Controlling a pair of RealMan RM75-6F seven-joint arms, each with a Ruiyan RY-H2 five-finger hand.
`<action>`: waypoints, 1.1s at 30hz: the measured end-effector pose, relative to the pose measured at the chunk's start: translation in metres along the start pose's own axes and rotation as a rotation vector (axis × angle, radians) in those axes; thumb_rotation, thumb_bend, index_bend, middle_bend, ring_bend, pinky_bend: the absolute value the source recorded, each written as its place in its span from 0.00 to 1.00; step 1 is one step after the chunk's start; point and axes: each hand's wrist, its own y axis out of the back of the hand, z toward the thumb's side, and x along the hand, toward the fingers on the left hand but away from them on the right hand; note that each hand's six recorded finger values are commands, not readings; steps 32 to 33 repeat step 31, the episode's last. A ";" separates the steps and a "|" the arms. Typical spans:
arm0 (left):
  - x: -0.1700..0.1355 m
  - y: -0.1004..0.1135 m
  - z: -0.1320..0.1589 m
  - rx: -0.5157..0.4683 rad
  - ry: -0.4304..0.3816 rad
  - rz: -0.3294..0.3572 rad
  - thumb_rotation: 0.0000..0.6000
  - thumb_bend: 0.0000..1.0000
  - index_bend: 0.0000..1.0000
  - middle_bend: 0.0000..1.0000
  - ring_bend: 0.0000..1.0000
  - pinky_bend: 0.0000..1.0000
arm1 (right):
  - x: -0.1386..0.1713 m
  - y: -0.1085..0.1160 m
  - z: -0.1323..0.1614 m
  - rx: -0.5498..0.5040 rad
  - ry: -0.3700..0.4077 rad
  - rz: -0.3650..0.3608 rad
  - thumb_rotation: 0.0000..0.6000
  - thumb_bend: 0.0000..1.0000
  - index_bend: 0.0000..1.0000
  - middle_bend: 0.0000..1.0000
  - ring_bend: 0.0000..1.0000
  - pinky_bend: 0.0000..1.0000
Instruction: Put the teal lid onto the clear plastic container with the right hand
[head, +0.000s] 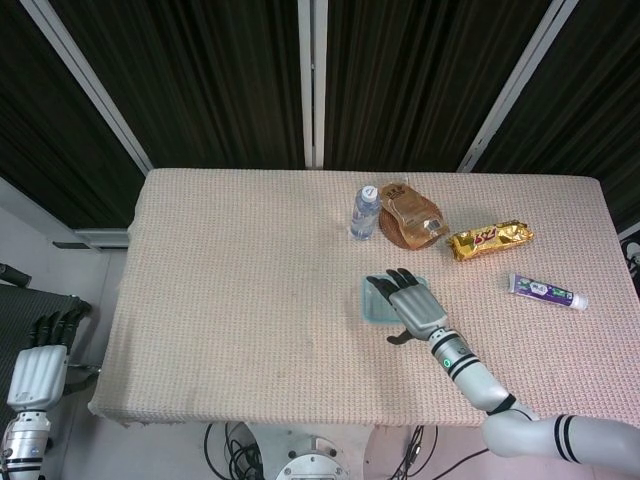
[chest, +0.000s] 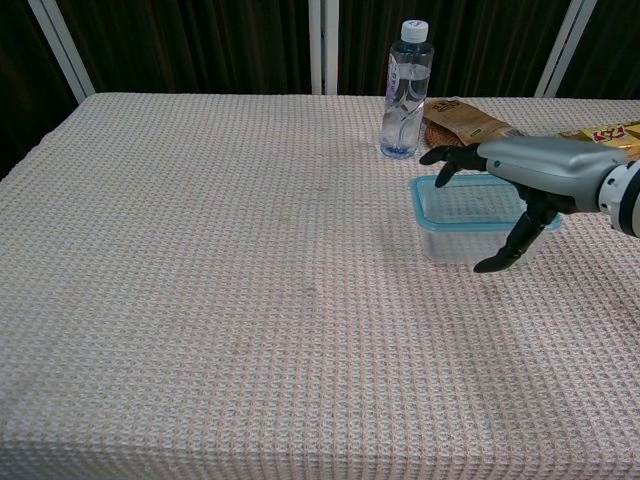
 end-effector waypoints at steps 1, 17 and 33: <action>0.000 0.000 0.000 0.000 -0.001 0.001 1.00 0.02 0.09 0.07 0.01 0.02 | 0.001 0.002 0.000 -0.001 0.001 -0.011 1.00 0.00 0.00 0.19 0.00 0.00; 0.007 0.011 0.006 0.005 -0.021 0.054 1.00 0.02 0.09 0.07 0.01 0.02 | 0.091 0.052 -0.048 -0.015 -0.093 -0.339 1.00 0.02 0.00 0.01 0.00 0.00; 0.008 0.033 0.016 0.019 -0.043 0.143 1.00 0.02 0.08 0.07 0.01 0.02 | 0.193 0.043 -0.108 -0.097 -0.190 -0.497 1.00 0.03 0.00 0.01 0.00 0.00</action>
